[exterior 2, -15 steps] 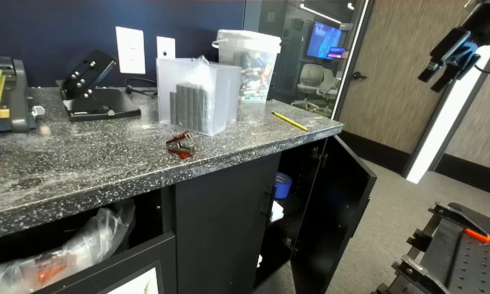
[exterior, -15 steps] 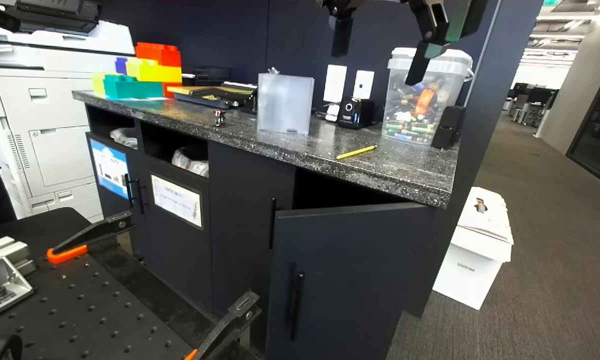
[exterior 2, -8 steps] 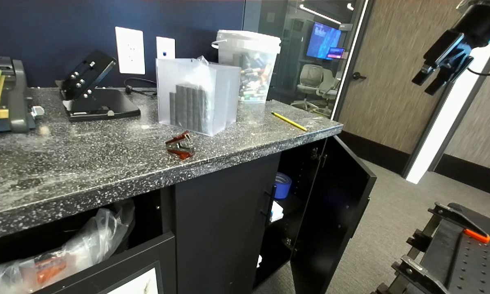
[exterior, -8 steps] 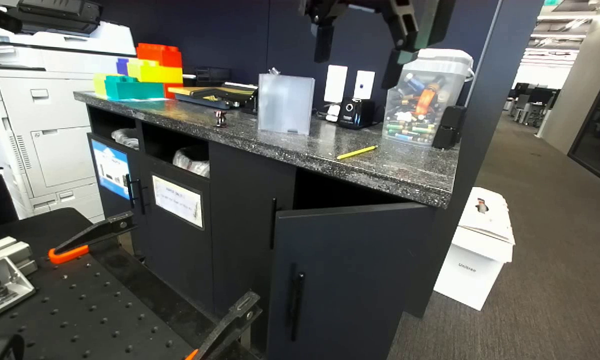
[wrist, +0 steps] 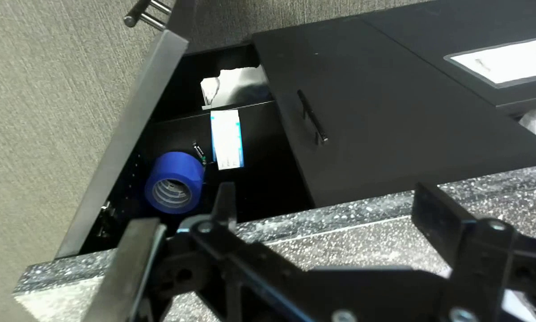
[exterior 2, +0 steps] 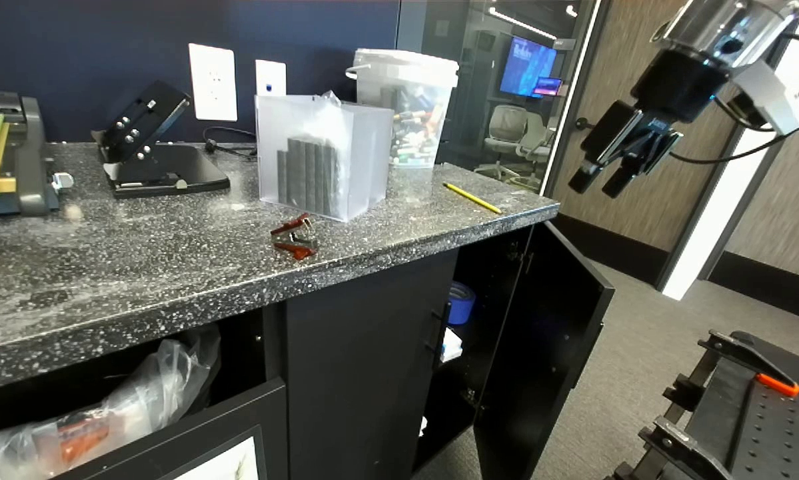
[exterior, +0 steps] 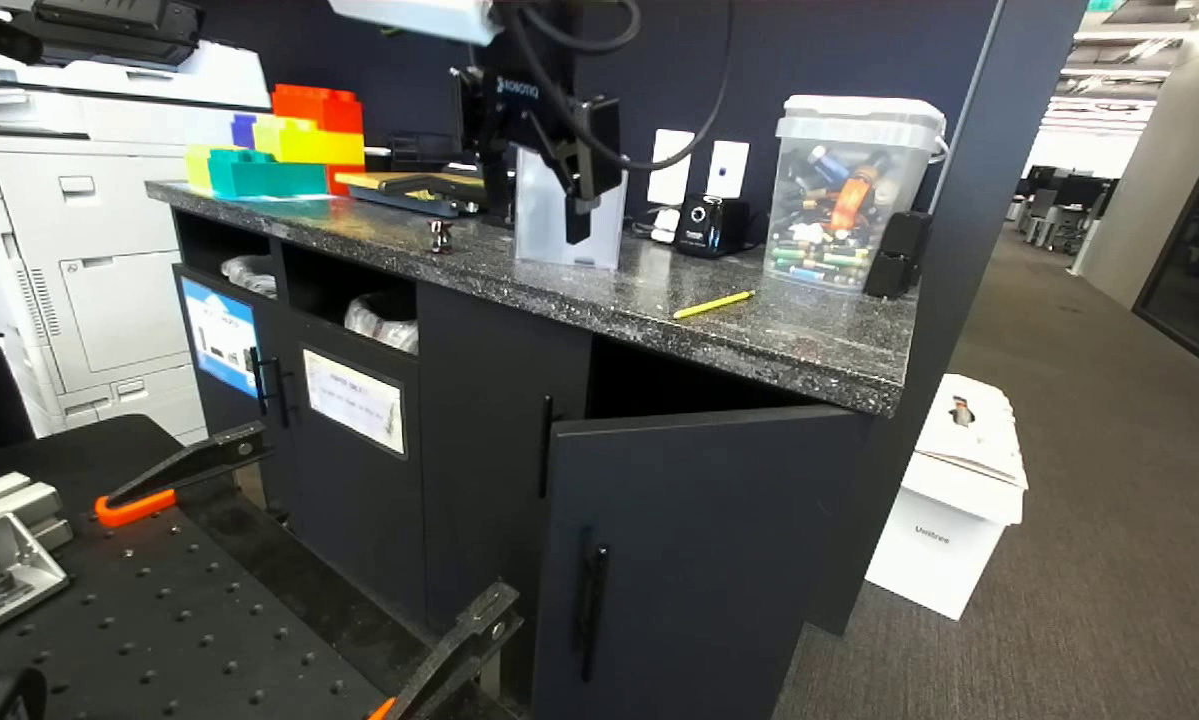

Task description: Open the left cabinet door.

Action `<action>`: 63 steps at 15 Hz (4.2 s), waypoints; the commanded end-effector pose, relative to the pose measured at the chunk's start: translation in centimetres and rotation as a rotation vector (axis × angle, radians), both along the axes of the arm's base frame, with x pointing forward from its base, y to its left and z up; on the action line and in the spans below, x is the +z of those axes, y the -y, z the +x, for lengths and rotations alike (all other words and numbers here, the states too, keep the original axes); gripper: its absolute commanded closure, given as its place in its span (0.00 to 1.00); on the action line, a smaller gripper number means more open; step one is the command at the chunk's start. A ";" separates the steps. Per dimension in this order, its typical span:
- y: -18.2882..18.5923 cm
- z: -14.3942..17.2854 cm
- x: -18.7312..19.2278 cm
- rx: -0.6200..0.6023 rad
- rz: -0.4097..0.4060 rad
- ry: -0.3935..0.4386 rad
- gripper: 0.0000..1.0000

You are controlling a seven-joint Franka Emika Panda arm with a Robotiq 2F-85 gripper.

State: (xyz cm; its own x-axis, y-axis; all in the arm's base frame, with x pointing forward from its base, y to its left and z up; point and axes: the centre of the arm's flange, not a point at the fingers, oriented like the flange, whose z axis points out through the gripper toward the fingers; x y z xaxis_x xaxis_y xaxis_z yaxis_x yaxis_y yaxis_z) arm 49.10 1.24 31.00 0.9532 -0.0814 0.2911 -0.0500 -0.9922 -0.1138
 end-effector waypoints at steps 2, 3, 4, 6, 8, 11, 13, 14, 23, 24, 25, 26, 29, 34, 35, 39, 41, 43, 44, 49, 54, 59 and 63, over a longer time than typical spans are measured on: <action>-4.8 2.4 -5.6 -0.021 -0.029 -0.001 0.00; -5.8 2.7 -7.4 -0.028 -0.017 -0.014 0.00; -6.8 2.9 -9.0 -0.036 -0.017 -0.029 0.00; -9.0 3.2 -12.9 -0.045 -0.048 -0.064 0.00; -11.1 3.6 -16.5 -0.044 -0.079 -0.100 0.00; -12.9 4.9 -21.0 -0.080 -0.132 -0.118 0.00; -13.6 5.7 -23.2 -0.114 -0.158 -0.108 0.00; -13.7 6.0 -24.0 -0.136 -0.169 -0.101 0.00; -12.3 7.6 -30.7 -0.282 -0.272 0.012 0.00; -12.3 7.6 -31.1 -0.289 -0.284 0.048 0.00; -12.4 7.8 -31.5 -0.297 -0.298 0.092 0.00; -12.6 7.9 -31.8 -0.304 -0.308 0.132 0.00; -13.7 8.4 -32.2 -0.317 -0.330 0.225 0.00; -15.1 10.3 -32.9 -0.341 -0.365 0.329 0.00; -14.9 10.9 -33.1 -0.349 -0.368 0.347 0.00; -14.7 12.3 -33.9 -0.355 -0.374 0.367 0.01; -15.3 12.3 -34.3 -0.347 -0.368 0.362 0.25; -15.8 11.7 -34.2 -0.335 -0.361 0.364 0.34; -16.0 11.3 -33.8 -0.328 -0.352 0.365 0.41; -15.5 11.4 -31.1 -0.326 -0.280 0.283 0.79; -14.9 10.7 -30.4 -0.279 -0.213 0.140 0.97; -18.7 6.1 -31.2 -0.181 -0.172 0.037 0.96; -19.2 3.3 -31.5 -0.159 -0.153 0.014 0.96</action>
State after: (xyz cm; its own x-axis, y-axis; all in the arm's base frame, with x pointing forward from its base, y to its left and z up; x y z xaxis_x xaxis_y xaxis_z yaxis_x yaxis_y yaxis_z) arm 56.83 14.50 -0.40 0.8720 -0.2497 0.4211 -0.3062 -0.9493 0.0712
